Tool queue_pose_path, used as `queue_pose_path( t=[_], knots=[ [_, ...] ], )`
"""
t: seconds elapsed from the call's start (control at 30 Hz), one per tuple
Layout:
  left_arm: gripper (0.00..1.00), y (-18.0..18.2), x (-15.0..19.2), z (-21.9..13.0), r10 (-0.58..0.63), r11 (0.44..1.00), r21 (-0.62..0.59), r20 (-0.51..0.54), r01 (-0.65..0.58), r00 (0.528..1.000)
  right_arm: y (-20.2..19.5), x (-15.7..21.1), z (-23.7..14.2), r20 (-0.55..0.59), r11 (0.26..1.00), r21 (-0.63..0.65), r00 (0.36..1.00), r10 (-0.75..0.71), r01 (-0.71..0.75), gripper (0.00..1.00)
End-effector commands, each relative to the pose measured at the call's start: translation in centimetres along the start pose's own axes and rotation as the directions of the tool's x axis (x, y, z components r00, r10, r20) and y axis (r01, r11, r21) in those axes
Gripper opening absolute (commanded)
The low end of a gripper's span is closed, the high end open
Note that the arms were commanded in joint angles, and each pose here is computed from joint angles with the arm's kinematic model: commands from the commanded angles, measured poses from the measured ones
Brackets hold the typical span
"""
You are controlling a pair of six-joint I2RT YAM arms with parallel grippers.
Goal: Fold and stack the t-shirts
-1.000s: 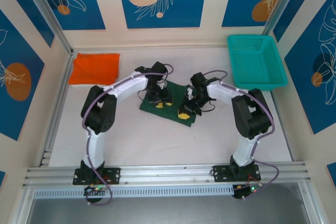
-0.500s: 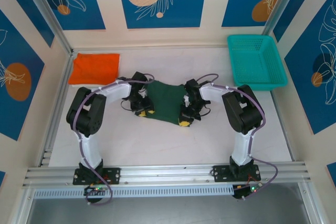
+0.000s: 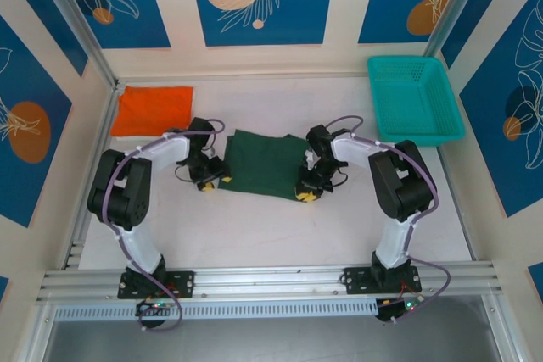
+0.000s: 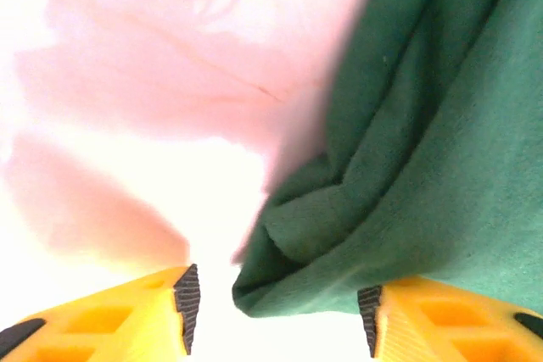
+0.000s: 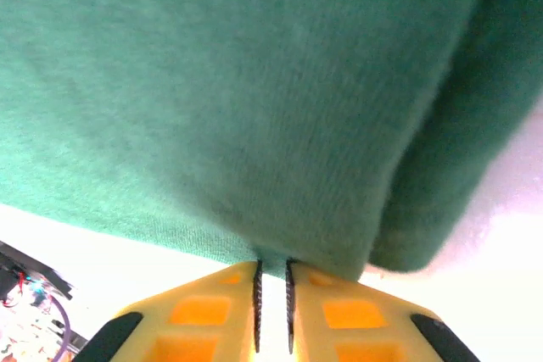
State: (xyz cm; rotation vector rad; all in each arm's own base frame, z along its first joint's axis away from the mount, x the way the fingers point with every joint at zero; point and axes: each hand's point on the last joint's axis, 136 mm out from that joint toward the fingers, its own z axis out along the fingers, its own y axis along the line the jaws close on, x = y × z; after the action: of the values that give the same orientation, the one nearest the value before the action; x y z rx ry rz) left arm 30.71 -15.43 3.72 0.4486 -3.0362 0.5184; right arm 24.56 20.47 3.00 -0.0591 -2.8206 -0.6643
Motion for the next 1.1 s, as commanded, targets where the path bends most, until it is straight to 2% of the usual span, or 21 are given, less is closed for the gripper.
queue_pose_path(
  t=[0.0, 0.07, 0.17, 0.33, 0.5, 0.63, 0.7, 0.77, 0.83, 0.9, 0.97, 1.07],
  knots=[
    [0.58, -3.7, -3.3, -6.6, 0.096, 0.994, 0.024, 0.197, -0.103, 0.976, 2.8, -0.3, -2.9, 0.076, 0.994, -0.079, 0.994, -0.073, 0.079, 0.23],
    [0.60, -5.9, -4.9, -8.8, 0.147, 0.986, 0.038, 0.275, -0.163, 0.950, 4.3, -1.3, -4.5, 0.121, 0.987, -0.131, 0.990, -0.075, 0.091, 0.25],
    [0.68, -8.0, -7.1, -9.2, 0.197, 0.975, 0.046, 0.293, -0.219, 0.936, 4.8, -4.3, -6.6, 0.170, 0.976, -0.215, 0.985, 0.018, 0.019, 0.27],
    [0.71, -10.7, -11.0, -6.4, 0.286, 0.952, 0.037, 0.245, -0.303, 0.926, 4.1, -9.4, -8.9, 0.191, 0.948, -0.292, 0.963, 0.190, -0.129, 0.27],
    [0.65, -14.8, -11.8, -2.7, 0.358, 0.912, 0.166, 0.127, -0.375, 0.925, 4.3, -13.3, -8.6, 0.152, 0.927, -0.319, 0.955, 0.256, -0.198, 0.26],
    [0.65, -14.8, -12.0, -0.1, 0.349, 0.917, 0.173, 0.094, -0.360, 0.933, 3.8, -15.7, -7.0, 0.104, 0.913, -0.311, 0.945, 0.311, -0.266, 0.23],
    [0.63, -13.8, -12.3, 1.1, 0.339, 0.929, 0.131, 0.074, -0.346, 0.938, 3.0, -16.5, -6.0, 0.070, 0.894, -0.312, 0.930, 0.360, -0.323, 0.21],
    [0.56, -12.1, -12.8, 2.1, 0.306, 0.949, 0.063, 0.053, -0.309, 0.951, 2.1, -16.9, -5.1, 0.046, 0.882, -0.293, 0.916, 0.398, -0.368, 0.20],
    [0.45, -10.3, -13.3, 2.9, 0.262, 0.965, 0.012, 0.036, -0.263, 0.964, 1.2, -17.1, -4.4, 0.031, 0.877, -0.268, 0.906, 0.422, -0.399, 0.19],
    [0.21, -8.9, -13.9, 3.2, 0.227, 0.974, -0.030, 0.033, -0.226, 0.973, 0.6, -17.1, -3.9, 0.014, 0.870, -0.255, 0.898, 0.439, -0.422, 0.19],
    [0.04, -8.1, -14.3, 2.8, 0.216, 0.975, -0.052, 0.045, -0.214, 0.975, 0.2, -17.2, -3.9, 0.014, 0.866, -0.252, 0.893, 0.450, -0.433, 0.19],
    [0.00, -7.6, -14.9, 1.5, 0.215, 0.975, -0.072, 0.093, -0.209, 0.972, 0.1, -17.3, -4.0, 0.019, 0.866, -0.250, 0.892, 0.451, -0.433, 0.19]
  ],
)
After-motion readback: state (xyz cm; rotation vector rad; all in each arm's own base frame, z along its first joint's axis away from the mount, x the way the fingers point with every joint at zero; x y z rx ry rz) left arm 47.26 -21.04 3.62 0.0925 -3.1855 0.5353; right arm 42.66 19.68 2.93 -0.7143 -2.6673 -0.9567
